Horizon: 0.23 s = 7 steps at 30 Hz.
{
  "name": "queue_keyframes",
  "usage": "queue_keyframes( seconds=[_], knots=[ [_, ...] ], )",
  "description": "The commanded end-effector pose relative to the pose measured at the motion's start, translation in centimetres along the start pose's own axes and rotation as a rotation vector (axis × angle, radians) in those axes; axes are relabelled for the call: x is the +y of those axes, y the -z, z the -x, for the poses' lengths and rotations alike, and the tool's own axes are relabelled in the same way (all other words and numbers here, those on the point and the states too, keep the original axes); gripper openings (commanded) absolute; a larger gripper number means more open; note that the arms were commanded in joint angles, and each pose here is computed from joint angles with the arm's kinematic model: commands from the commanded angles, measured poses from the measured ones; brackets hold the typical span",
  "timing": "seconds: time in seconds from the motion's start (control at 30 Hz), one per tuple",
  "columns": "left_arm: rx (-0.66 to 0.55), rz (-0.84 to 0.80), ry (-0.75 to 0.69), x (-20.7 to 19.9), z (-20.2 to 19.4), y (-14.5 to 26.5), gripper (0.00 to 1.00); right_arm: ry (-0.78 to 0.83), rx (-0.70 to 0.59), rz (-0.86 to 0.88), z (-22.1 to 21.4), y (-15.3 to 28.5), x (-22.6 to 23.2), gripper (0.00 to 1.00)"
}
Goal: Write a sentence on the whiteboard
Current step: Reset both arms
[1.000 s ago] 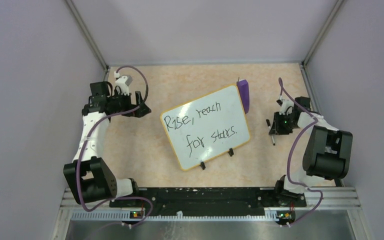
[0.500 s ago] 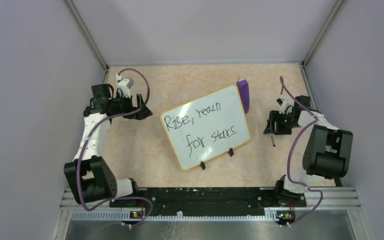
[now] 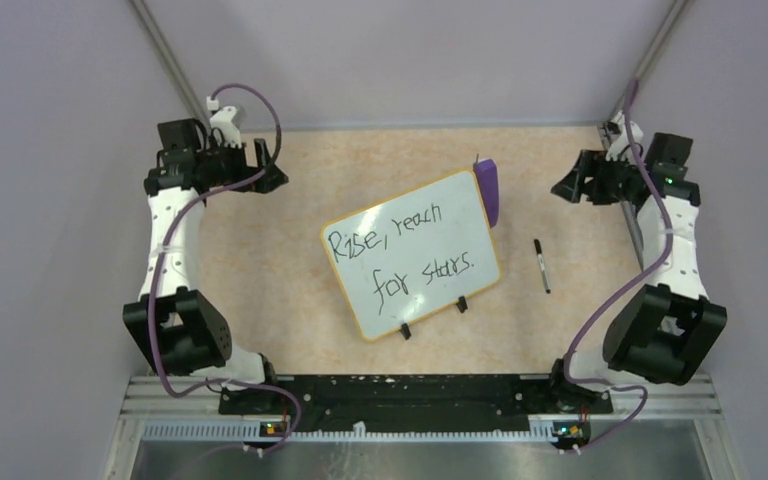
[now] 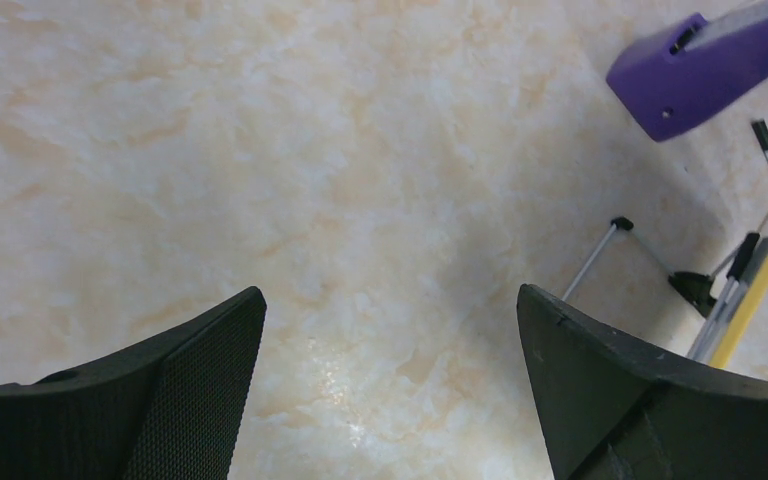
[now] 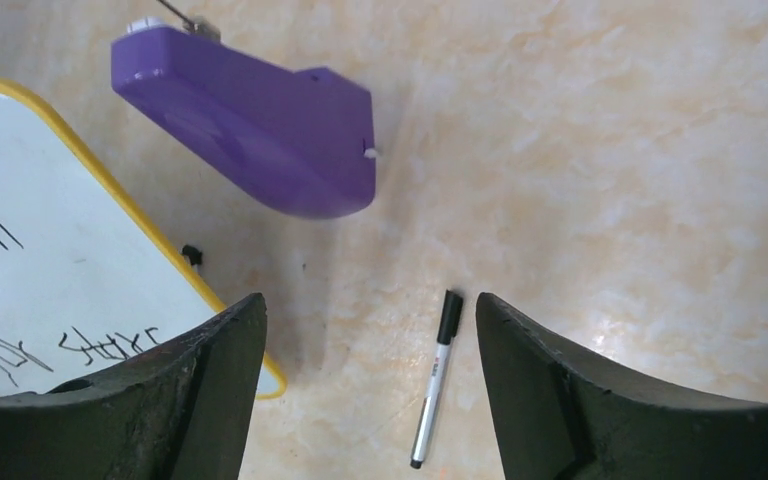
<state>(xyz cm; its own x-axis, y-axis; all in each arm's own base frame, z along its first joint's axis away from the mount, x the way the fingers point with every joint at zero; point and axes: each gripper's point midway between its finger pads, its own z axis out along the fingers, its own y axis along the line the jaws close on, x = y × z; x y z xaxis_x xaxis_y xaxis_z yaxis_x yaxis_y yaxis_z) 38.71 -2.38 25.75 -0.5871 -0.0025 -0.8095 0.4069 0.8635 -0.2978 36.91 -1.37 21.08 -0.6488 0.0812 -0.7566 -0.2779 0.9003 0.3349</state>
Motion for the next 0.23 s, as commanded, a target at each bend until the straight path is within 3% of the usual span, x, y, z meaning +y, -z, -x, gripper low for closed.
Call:
queue_keyframes(
  seconds=[0.0, 0.2],
  knots=[
    [-0.050, 0.098, 0.042, 2.6, 2.4, 1.0, 0.99, 0.031, -0.129, 0.027, 3.7, 2.9, 0.6, 0.74],
    [-0.054, 0.161, 0.081, 4.7, 1.0, 1.1, 0.99, 0.066, -0.173, 0.016, 3.2, 3.4, 0.9, 0.82]
  ],
)
